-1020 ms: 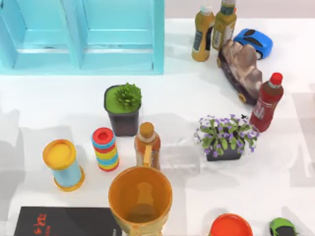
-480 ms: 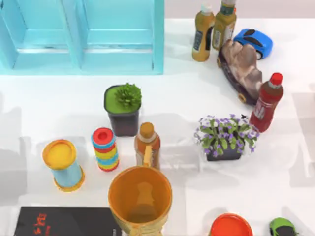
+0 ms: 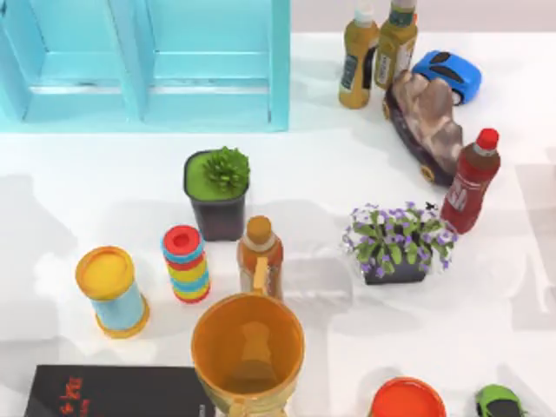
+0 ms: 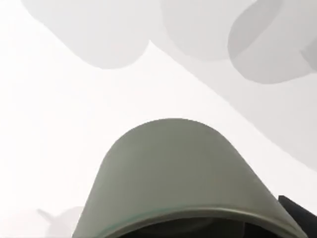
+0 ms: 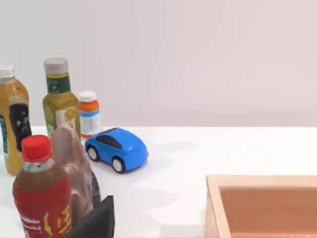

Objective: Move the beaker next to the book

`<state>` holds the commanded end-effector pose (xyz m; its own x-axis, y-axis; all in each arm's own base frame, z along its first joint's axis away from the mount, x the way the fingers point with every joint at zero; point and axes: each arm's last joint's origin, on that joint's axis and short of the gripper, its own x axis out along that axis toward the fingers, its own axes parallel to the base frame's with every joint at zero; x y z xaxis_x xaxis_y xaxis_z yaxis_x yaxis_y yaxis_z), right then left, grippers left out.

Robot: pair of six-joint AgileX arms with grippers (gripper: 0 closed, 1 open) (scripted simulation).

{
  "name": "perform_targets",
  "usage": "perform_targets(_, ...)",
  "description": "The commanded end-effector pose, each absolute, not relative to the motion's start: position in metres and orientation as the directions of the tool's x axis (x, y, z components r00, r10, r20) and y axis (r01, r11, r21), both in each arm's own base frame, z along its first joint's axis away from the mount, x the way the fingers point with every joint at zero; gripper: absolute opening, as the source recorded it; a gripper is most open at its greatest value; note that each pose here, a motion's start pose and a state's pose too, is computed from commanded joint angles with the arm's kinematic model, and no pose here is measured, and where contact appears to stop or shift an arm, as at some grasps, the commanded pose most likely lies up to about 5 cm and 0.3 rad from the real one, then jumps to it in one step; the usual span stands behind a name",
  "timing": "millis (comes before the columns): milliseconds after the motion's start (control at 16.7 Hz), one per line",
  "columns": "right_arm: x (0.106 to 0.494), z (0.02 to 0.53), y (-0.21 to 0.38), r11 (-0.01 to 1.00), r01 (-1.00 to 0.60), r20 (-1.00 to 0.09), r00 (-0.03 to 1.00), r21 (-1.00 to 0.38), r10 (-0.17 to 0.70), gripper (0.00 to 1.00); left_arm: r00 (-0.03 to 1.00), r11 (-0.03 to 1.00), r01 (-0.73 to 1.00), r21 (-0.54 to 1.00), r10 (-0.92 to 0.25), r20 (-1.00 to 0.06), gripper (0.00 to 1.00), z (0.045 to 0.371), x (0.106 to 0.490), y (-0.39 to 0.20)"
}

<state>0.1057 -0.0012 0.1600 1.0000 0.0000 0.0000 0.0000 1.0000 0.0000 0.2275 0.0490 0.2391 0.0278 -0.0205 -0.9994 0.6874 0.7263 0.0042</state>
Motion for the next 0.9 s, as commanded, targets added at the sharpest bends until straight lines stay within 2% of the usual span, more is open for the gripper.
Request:
perform_targets(180, 0.106, 0.160, -0.001, 1.000, 0.000, 0.000, 1.000, 0.000, 0.000, 1.00, 0.022, 0.879, 0.477, -0.017, -0.032, -0.999, 0.00, 0.242, 0.193, 0.029)
perform_targets(360, 0.106, 0.160, -0.001, 1.000, 0.000, 0.000, 1.000, 0.000, 0.000, 1.00, 0.023, 0.963, 0.268, -0.033, -0.040, -0.999, 0.00, 0.239, 0.161, 0.014)
perform_targets(600, 0.106, 0.160, -0.001, 1.000, 0.000, 0.000, 1.000, 0.000, 0.000, 1.00, 0.042, 0.996, 0.081, -0.043, -0.047, -0.998, 0.00, 0.233, 0.129, 0.003)
perform_targets(900, 0.106, 0.160, -0.001, 1.000, 0.000, 0.000, 1.000, 0.000, 0.000, 1.00, 0.053, 0.999, 0.021, -0.048, -0.050, -0.997, 0.00, 0.230, 0.118, 0.000)
